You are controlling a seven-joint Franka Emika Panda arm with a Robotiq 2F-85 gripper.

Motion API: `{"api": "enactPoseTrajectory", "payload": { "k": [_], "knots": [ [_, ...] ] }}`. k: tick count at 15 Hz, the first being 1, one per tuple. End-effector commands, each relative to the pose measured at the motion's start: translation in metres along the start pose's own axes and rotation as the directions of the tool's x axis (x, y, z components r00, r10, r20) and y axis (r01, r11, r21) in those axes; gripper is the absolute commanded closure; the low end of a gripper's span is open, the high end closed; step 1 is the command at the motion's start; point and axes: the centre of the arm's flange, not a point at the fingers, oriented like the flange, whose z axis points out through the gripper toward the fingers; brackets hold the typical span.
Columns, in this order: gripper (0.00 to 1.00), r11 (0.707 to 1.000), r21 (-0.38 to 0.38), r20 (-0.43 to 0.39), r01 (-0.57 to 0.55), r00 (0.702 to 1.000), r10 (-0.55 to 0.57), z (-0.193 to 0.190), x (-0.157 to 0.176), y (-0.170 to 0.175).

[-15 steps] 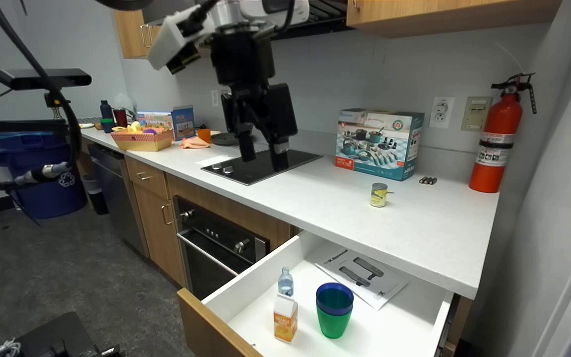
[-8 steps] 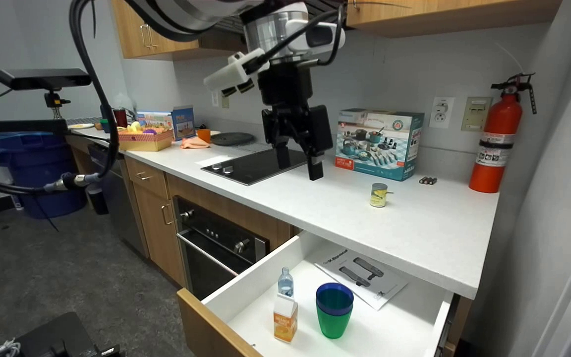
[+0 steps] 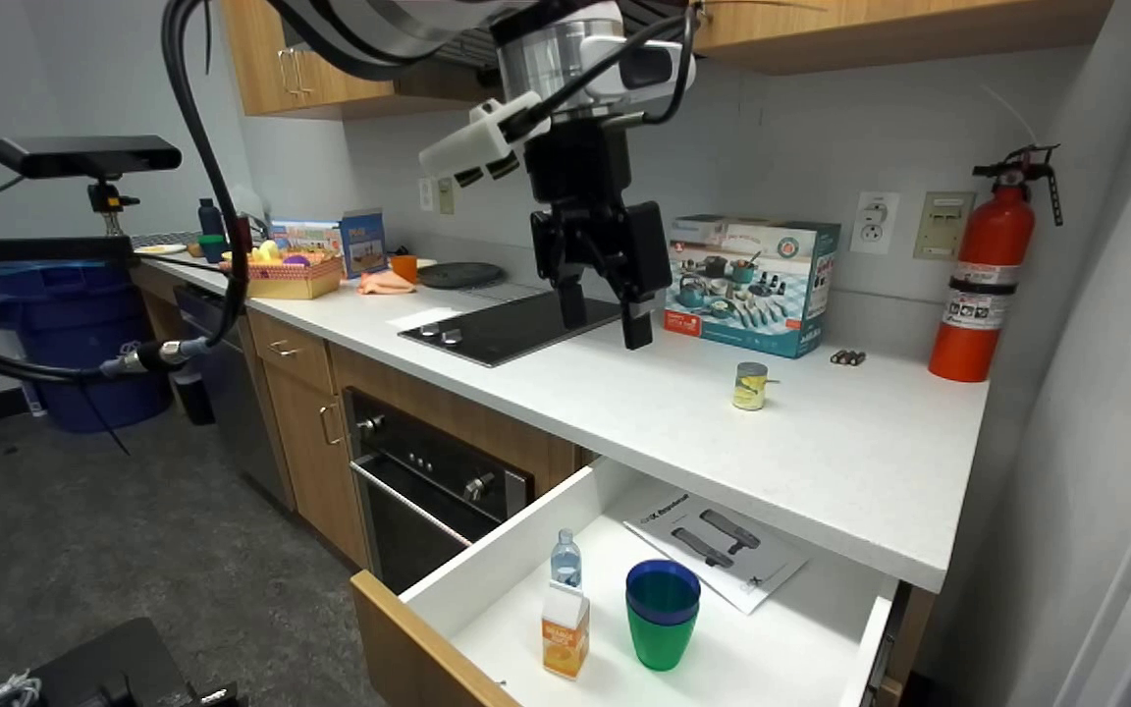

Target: Put the object on the counter in the drawer

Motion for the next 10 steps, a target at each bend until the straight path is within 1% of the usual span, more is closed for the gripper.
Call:
{"api": "enactPoseTrajectory", "payload": {
  "k": [1,3,5,7,10],
  "knots": [
    [0.0,1.0,0.0,0.0,0.0,1.0,0.0,0.0,0.0,0.0],
    [0.0,1.0,0.0,0.0,0.0,1.0,0.0,0.0,0.0,0.0],
    [0.0,1.0,0.003,-0.034,0.015,0.999,-0.015,0.002,0.007,-0.004],
    [0.0,1.0,0.002,-0.065,0.02,0.998,-0.02,0.005,0.019,-0.008],
    [0.0,0.999,0.005,-0.097,0.04,0.995,-0.039,0.021,0.035,-0.018]
  ]
}}
